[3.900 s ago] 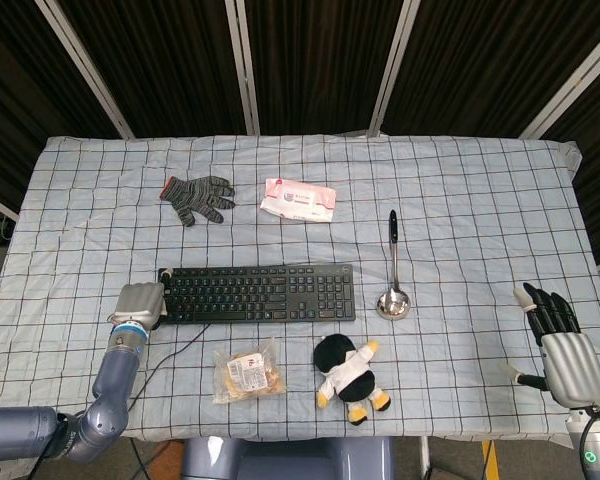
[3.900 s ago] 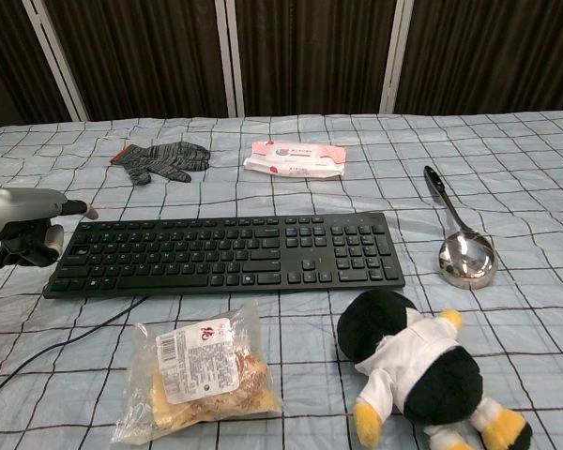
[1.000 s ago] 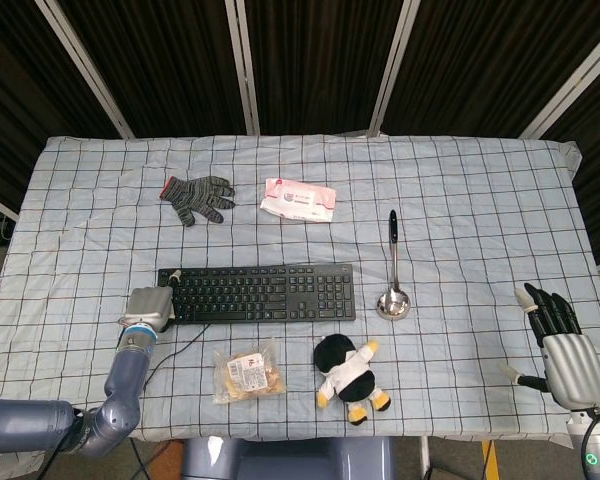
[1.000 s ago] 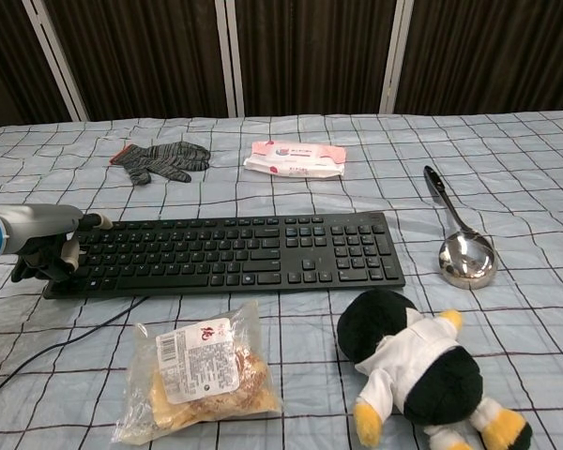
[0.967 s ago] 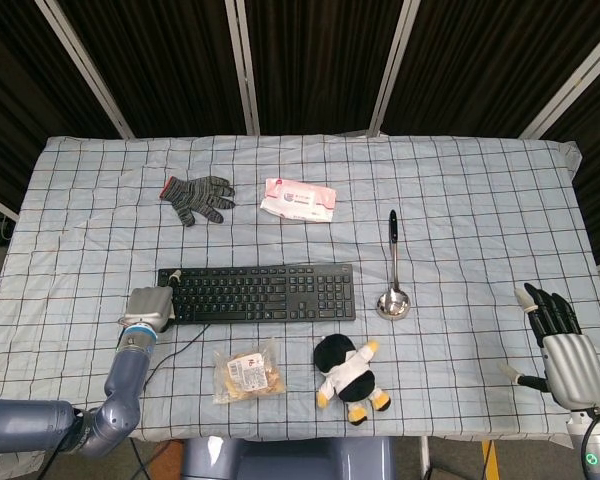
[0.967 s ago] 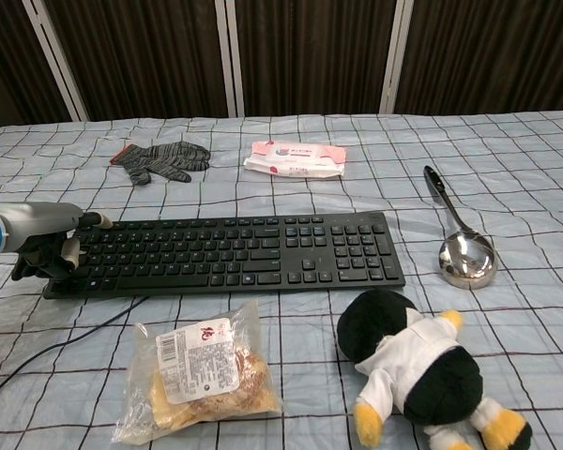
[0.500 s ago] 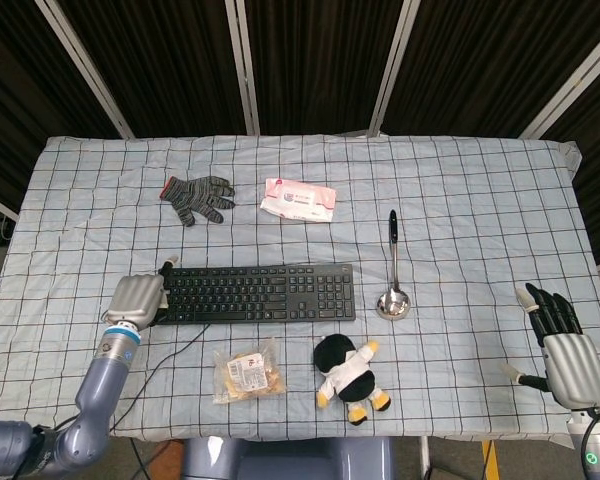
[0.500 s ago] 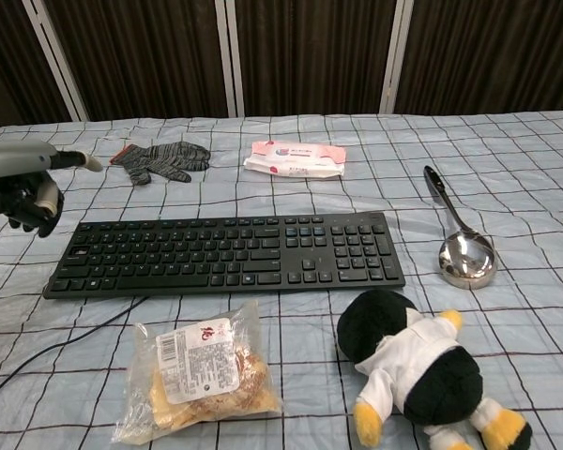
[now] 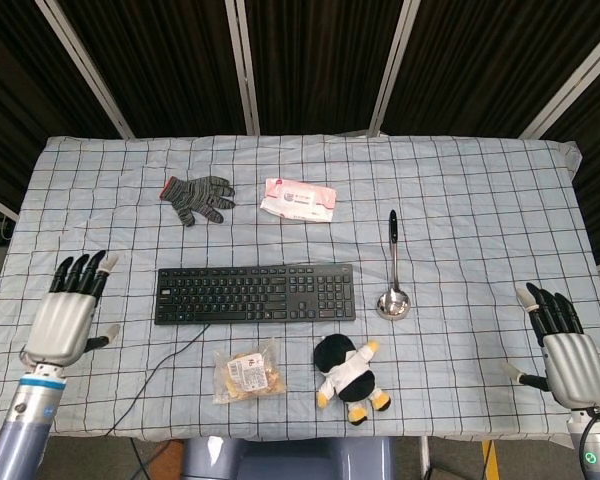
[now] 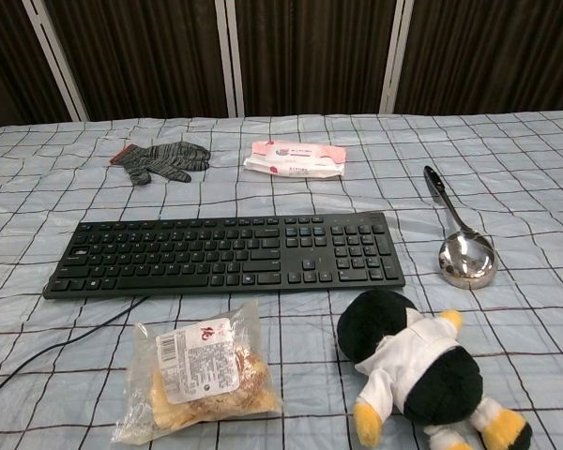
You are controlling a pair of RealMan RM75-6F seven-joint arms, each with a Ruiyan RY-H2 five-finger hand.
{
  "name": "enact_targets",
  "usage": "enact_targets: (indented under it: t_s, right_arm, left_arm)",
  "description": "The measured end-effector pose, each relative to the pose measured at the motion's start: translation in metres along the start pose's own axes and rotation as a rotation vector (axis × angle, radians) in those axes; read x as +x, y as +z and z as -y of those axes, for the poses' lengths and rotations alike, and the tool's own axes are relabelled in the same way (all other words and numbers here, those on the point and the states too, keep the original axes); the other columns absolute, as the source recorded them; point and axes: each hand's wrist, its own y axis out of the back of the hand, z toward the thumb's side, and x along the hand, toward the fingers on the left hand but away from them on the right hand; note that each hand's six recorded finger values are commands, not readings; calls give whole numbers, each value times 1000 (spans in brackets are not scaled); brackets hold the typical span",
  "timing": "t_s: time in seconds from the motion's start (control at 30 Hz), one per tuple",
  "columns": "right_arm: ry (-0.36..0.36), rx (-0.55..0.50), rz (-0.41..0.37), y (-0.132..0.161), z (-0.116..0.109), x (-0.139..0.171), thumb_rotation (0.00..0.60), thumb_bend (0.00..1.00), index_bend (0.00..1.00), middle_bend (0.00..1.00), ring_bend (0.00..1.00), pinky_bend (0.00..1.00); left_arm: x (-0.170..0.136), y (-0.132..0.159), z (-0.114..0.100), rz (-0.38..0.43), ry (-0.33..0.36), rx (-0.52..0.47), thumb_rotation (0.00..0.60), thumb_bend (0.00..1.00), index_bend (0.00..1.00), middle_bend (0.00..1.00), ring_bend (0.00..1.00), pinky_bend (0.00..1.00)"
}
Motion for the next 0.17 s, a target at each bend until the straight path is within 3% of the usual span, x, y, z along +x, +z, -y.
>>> enact_targets:
  t_s: [0.17]
  right_arm:
    - [-1,4,-7,2,1,0,600,52,0,0,0,0]
  left_arm:
    - [-26,-25,-2,6,106,41,600,132,0,0,0,0]
